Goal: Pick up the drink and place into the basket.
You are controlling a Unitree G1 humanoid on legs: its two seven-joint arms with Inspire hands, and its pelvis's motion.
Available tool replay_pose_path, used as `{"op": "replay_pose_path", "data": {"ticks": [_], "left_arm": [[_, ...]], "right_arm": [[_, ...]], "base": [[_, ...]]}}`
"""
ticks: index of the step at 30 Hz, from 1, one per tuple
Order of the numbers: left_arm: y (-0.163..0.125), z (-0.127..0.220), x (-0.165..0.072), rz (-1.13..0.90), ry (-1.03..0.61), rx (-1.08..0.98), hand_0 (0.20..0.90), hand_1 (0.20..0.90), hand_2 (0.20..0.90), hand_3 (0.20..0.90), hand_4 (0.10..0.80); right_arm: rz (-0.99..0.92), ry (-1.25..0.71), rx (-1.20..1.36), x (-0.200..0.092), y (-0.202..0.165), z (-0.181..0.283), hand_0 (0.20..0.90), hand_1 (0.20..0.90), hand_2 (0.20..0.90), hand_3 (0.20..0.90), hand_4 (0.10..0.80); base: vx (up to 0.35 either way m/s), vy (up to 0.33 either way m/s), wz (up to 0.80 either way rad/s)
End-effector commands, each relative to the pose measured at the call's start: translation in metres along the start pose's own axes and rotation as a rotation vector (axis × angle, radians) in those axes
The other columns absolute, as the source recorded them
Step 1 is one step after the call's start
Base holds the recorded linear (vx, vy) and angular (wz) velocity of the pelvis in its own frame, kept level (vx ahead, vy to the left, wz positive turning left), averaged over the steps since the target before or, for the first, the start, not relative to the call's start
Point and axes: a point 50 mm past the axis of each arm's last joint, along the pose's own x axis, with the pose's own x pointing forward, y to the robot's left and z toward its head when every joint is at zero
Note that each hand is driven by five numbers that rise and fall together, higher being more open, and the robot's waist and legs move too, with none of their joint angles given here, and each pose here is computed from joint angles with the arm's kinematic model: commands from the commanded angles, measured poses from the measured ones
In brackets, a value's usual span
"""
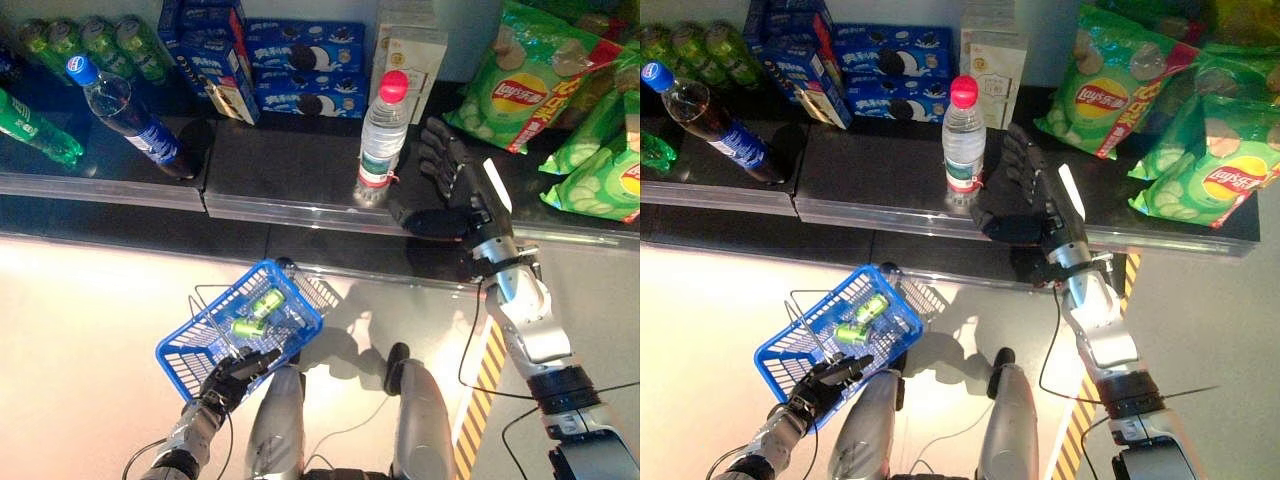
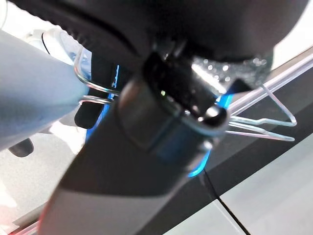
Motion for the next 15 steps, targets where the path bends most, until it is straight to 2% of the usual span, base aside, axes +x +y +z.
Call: {"op": "replay_pose_path", "data": {"ticks": [1, 15], "left_arm": [[0.006, -0.005, -0.01, -0.076, 0.021, 0.085, 0.3, 0.3, 0.3, 0.2, 0.1], [-0.002, -0.004, -0.006, -0.101, 0.024, 0.09, 0.3, 0.3, 0.3, 0.2, 0.1]], "right_arm": [[-0.049, -0.263, 0.039, 0.024, -0.011, 0.054, 0.9, 0.9, 0.9, 0.9, 0.8], [0.025, -0.286, 0.024, 0.039, 0.005, 0.068, 0.9, 0.9, 0.9, 0.9, 0.8]], "base": [[0.0, 0.0, 0.0], [0.0, 0.004, 0.02]]}}
